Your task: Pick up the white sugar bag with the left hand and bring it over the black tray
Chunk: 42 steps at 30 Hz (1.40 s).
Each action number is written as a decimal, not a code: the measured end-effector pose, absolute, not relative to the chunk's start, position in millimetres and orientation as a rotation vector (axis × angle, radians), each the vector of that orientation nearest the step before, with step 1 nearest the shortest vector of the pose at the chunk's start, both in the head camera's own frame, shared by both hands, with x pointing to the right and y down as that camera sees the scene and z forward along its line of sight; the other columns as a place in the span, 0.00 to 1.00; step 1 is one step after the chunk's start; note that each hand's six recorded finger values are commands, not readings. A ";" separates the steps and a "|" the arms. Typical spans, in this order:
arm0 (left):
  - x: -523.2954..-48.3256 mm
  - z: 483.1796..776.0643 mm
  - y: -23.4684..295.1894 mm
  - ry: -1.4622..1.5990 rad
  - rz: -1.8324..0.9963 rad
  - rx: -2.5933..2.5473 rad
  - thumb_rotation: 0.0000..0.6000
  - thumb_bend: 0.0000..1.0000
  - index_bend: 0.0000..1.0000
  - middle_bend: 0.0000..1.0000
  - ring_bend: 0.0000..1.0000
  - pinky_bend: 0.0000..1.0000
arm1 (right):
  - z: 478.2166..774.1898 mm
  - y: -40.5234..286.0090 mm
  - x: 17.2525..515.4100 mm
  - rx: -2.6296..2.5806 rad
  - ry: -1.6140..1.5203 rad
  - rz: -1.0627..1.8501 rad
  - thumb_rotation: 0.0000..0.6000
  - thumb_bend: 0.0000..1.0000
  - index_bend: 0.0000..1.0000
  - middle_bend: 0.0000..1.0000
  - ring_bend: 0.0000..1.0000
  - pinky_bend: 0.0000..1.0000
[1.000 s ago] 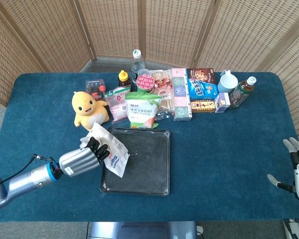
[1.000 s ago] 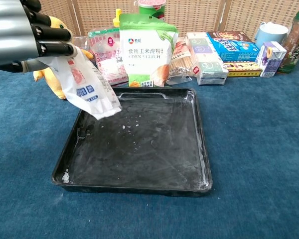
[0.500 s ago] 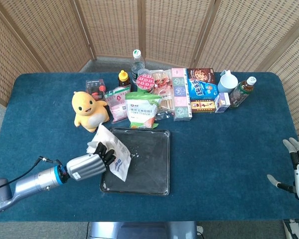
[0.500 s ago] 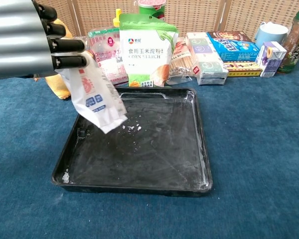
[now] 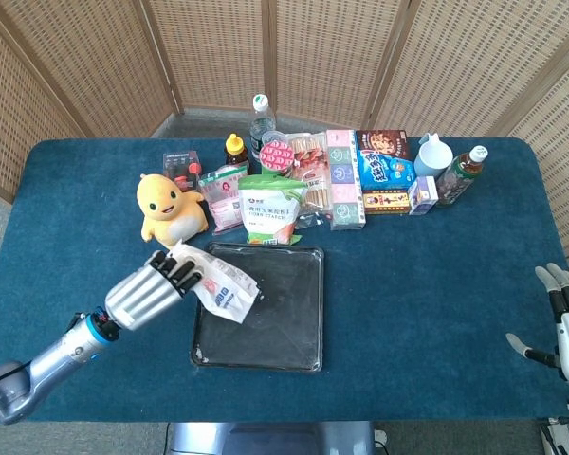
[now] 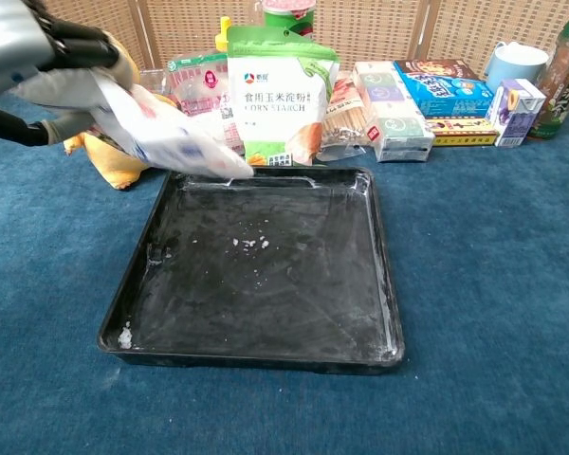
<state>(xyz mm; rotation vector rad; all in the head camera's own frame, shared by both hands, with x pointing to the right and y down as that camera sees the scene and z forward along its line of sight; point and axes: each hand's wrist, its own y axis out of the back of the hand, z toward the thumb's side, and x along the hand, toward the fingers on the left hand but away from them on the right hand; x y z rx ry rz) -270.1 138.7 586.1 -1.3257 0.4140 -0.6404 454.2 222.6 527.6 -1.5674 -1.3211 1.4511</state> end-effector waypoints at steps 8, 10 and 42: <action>-311.5 617.0 134.3 0.834 -0.772 -1.679 1.00 0.49 0.81 0.76 0.68 0.64 | 530.1 223.4 449.9 -1.572 -1.306 1.451 1.00 0.00 0.01 0.00 0.00 0.00; -323.0 628.0 135.4 0.974 -0.802 -1.750 1.00 0.50 0.81 0.76 0.68 0.63 | 530.4 223.3 449.8 -1.570 -1.307 1.453 1.00 0.00 0.01 0.00 0.00 0.00; -357.0 685.5 166.4 1.472 -0.873 -2.068 0.77 0.00 0.00 0.00 0.00 0.02 | 529.5 224.3 448.6 -1.572 -1.306 1.447 1.00 0.00 0.01 0.00 0.00 0.00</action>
